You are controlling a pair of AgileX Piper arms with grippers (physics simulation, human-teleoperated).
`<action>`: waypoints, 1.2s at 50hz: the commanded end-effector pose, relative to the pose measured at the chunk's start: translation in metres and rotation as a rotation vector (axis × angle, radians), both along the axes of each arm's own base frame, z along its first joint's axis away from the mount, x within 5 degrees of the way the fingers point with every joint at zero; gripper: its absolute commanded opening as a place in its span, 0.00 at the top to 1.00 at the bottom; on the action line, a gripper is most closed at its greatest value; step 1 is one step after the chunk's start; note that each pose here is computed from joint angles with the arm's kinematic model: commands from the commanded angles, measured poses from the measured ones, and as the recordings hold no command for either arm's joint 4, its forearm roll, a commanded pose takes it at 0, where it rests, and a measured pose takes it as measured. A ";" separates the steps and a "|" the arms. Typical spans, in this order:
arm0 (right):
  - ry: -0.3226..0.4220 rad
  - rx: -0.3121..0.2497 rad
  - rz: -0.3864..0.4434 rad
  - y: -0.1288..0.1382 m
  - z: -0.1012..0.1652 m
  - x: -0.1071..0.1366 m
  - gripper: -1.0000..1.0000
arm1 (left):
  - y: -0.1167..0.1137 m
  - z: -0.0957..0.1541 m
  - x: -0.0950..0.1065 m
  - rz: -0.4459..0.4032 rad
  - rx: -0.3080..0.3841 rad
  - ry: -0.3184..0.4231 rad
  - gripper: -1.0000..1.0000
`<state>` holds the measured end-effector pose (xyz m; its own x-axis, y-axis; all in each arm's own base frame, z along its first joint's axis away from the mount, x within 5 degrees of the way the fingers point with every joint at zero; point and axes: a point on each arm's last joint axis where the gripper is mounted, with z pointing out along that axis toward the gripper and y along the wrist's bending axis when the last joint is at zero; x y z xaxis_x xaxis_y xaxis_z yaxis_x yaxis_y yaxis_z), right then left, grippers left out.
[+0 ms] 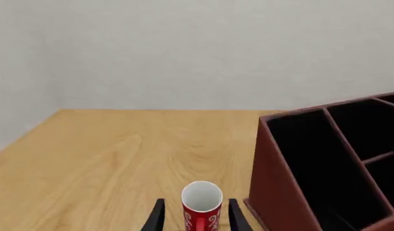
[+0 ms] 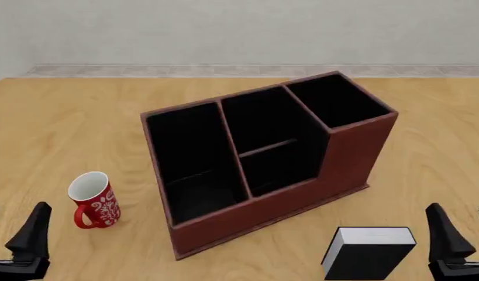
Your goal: Pick up the book and place it in the back compartment of the caddy.
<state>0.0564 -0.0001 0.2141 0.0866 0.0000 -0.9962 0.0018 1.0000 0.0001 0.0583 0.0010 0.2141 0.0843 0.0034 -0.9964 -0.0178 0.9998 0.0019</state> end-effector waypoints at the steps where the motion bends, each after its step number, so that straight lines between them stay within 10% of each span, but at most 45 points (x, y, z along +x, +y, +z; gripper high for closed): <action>1: 0.011 0.023 0.015 0.001 0.001 -0.001 0.00 | -0.003 0.000 -0.002 -0.047 -0.013 0.009 0.00; 18: 0.006 0.011 0.015 0.001 0.004 -0.001 0.00 | -0.005 0.031 -0.009 -0.096 -0.047 -0.020 0.00; 60: 0.006 0.011 0.015 0.001 0.001 -0.001 0.00 | -0.048 0.086 0.012 -0.603 0.054 -0.040 0.00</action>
<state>0.0557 0.0006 0.2159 0.0790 0.0151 -0.9968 -0.0127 0.9998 0.0141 0.0592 -0.0315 0.2926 0.1340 -0.0076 -0.9910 0.4635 0.8843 0.0559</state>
